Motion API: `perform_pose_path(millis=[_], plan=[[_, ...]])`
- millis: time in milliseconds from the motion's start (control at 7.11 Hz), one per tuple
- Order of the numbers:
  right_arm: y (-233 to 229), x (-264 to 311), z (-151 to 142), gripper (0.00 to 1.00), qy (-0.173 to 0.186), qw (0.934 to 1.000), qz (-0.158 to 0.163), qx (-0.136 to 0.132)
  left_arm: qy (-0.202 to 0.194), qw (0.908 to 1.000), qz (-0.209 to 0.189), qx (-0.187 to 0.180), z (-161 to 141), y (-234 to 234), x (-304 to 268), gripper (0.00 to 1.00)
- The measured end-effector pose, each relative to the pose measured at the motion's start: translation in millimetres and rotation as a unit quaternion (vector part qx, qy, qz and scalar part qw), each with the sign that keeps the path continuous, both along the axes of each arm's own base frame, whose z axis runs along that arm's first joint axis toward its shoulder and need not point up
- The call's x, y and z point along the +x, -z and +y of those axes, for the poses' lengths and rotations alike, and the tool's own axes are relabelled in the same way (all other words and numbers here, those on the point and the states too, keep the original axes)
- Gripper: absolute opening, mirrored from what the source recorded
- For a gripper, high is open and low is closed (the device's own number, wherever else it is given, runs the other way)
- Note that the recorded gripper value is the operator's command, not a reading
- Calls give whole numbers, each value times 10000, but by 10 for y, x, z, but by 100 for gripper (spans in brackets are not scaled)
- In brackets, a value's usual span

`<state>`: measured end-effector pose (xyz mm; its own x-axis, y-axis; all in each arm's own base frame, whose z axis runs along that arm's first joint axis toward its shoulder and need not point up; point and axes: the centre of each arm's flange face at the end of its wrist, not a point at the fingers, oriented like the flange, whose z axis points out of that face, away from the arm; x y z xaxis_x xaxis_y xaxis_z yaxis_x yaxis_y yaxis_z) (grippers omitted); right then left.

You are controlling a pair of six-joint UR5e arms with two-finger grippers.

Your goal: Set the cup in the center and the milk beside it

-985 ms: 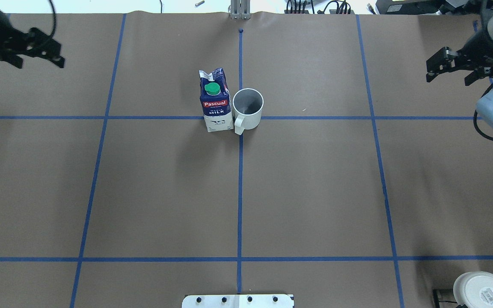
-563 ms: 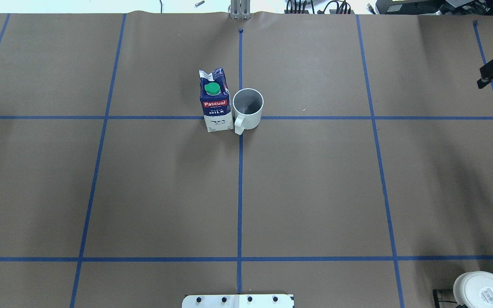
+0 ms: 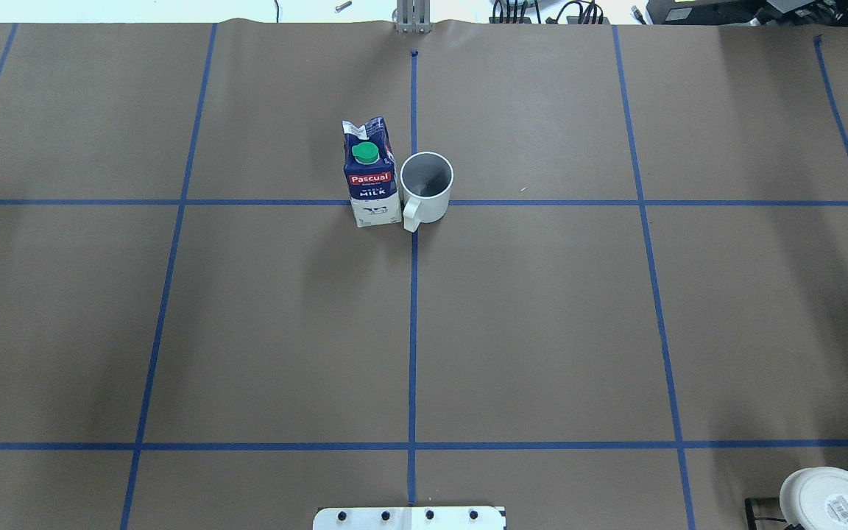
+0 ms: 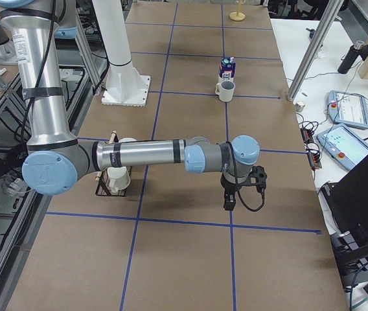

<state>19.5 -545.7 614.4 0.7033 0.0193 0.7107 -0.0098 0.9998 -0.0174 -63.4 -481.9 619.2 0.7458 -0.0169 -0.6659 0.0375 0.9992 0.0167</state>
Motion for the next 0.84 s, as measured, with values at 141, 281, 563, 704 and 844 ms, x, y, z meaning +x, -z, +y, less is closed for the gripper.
perform_pose_path(millis=[141, 281, 563, 704, 844], plan=[[-50, 84, 44, 100, -57, 10000, 43, -33, 15, 9999, 83, -121, 118, -163, -42, 98], [-86, 170, 76, 100, -126, 9998, 115, -88, 13, 9997, 119, -218, 188, -277, -50, 98], [-167, 274, 148, 100, -207, 9994, 193, -217, 10, 9994, 141, -301, 213, -367, -48, 98], [-201, 289, 180, 100, -218, 9992, 202, -256, 12, 9995, 146, -282, 192, -347, -47, 98], [-225, 294, 202, 100, -220, 9992, 206, -281, 13, 9996, 148, -259, 172, -320, -46, 98]])
